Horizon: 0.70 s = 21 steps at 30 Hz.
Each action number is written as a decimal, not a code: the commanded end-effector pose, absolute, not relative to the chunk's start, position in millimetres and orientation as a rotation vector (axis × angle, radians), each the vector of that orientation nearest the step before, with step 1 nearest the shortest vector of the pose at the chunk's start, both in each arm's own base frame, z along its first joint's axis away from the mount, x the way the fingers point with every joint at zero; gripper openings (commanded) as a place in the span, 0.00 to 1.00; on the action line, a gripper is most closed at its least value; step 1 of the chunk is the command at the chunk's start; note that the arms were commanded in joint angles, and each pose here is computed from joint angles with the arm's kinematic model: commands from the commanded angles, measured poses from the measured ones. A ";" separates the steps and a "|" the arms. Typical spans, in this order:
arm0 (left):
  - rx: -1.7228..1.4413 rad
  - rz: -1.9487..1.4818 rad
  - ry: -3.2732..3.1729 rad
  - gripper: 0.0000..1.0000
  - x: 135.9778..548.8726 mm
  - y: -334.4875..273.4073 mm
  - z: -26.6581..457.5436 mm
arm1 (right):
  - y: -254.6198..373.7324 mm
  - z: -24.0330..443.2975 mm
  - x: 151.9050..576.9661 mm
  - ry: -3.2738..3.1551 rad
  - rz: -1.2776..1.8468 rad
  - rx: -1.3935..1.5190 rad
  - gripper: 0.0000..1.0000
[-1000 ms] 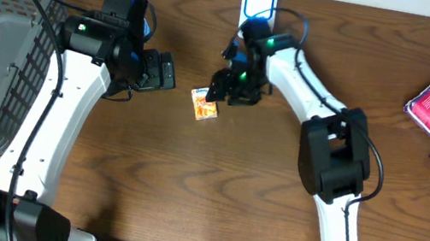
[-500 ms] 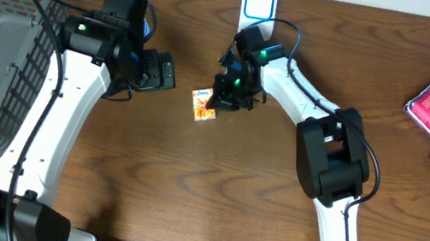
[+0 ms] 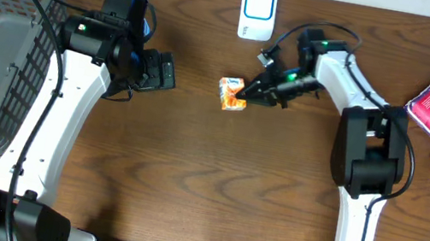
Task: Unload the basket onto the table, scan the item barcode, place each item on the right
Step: 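Reach the right gripper to the orange Kleenex pack and grasp it, then lift the Kleenex pack toward the scanner with the right gripper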
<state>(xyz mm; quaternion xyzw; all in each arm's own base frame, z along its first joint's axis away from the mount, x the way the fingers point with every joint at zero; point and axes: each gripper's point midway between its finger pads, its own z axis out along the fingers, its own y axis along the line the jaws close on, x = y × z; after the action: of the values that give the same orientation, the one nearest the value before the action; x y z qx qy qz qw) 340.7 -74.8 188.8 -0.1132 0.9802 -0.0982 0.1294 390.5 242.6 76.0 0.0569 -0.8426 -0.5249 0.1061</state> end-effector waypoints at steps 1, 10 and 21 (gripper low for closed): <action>-0.329 -0.269 2.849 0.98 341.9 -71.7 188.7 | 246.3 99.4 377.8 -2.381 -1.779 0.372 0.01; -0.329 -0.269 2.849 0.98 341.9 -71.7 188.7 | 229.6 108.5 334.1 -2.323 -1.783 0.738 0.01; -0.329 -0.269 2.849 0.98 341.9 -71.7 188.7 | 232.0 97.6 300.8 -2.250 -1.621 0.984 0.01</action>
<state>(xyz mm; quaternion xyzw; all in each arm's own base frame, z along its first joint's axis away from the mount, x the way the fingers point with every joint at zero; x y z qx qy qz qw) 340.7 -74.9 188.8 -0.1132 0.9802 -0.0984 0.1293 308.9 226.9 100.7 0.2883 -0.7732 -0.5546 0.1069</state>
